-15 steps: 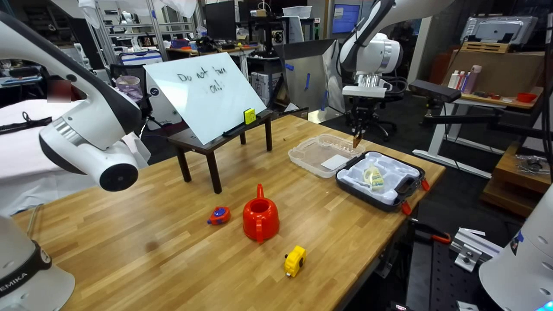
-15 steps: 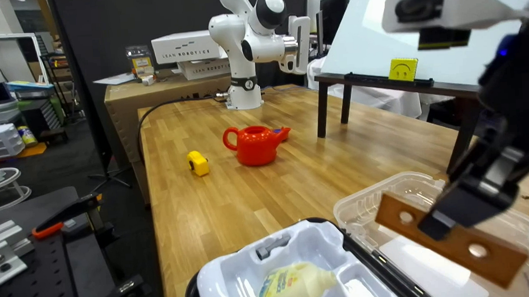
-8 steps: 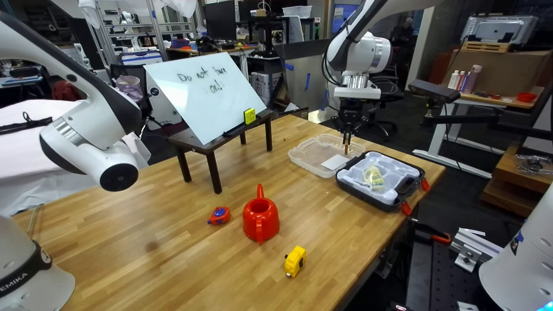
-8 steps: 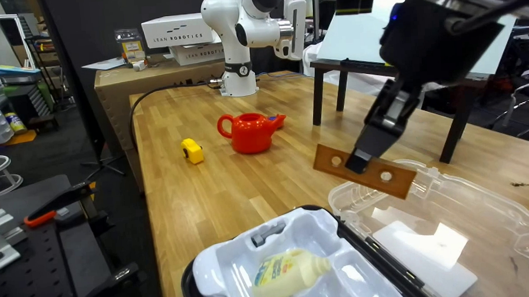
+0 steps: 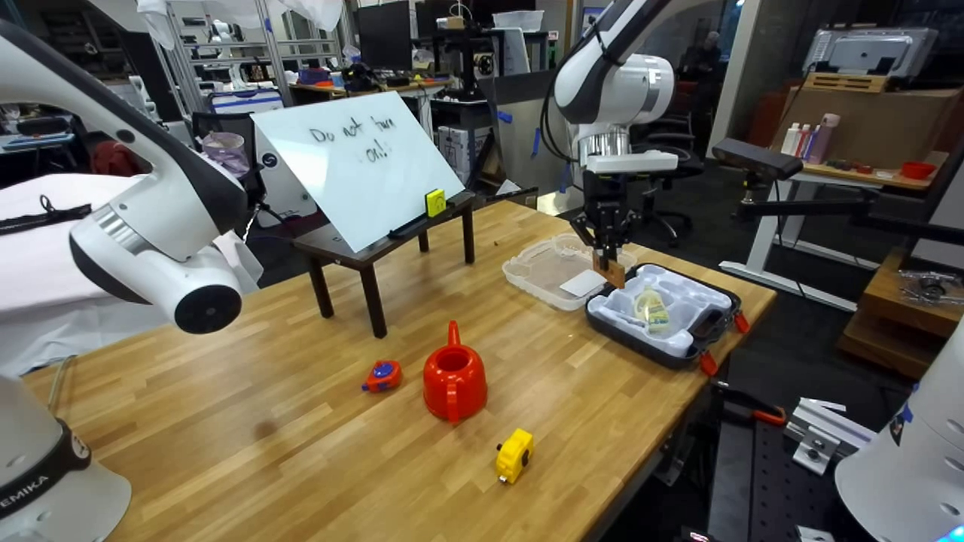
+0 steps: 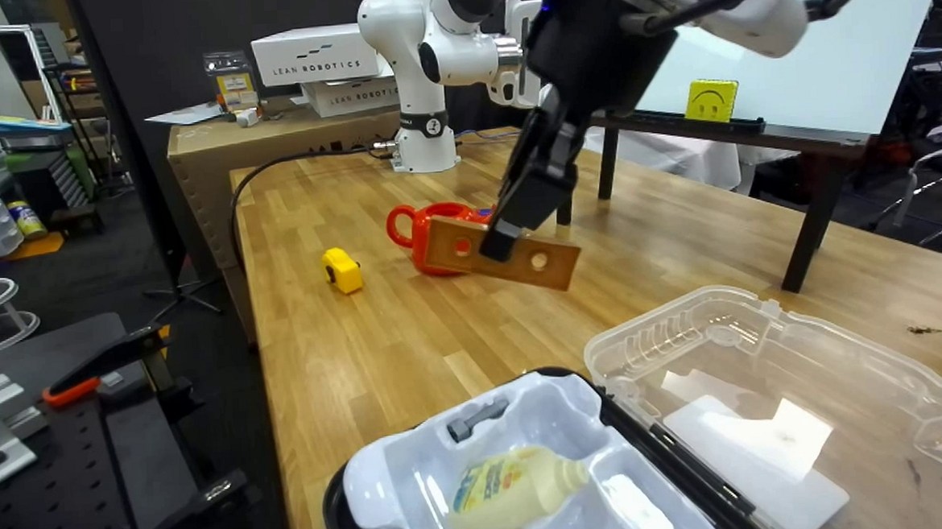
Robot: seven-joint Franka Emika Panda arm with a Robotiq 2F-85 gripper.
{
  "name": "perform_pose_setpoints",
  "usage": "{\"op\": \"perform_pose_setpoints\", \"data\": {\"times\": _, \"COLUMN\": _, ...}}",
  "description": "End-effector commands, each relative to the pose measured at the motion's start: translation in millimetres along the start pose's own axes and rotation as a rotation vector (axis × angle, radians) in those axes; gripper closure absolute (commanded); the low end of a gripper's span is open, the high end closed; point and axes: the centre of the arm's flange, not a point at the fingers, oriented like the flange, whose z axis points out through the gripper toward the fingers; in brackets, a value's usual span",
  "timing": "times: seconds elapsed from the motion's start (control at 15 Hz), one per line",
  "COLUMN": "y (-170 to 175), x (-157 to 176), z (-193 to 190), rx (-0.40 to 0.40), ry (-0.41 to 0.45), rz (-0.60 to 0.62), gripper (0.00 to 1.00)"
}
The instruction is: Get the brown object from the tool box and put it on the table
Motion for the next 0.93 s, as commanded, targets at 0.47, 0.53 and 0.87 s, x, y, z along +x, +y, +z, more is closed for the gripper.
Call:
{"op": "perform_pose_setpoints", "data": {"times": 0.47, "y": -8, "x": -31, "z": 12, "rx": -0.053, "ry": -0.063, "rz": -0.129, "gripper": 0.88}}
{"op": "perform_pose_setpoints", "data": {"times": 0.53, "y": -8, "x": -31, "z": 13, "rx": -0.053, "ry": -0.063, "rz": -0.129, "gripper": 0.88}}
{"op": "perform_pose_setpoints", "data": {"times": 0.87, "y": -9, "x": -29, "z": 15, "rx": -0.053, "ry": -0.072, "rz": -0.131, "gripper": 0.97}}
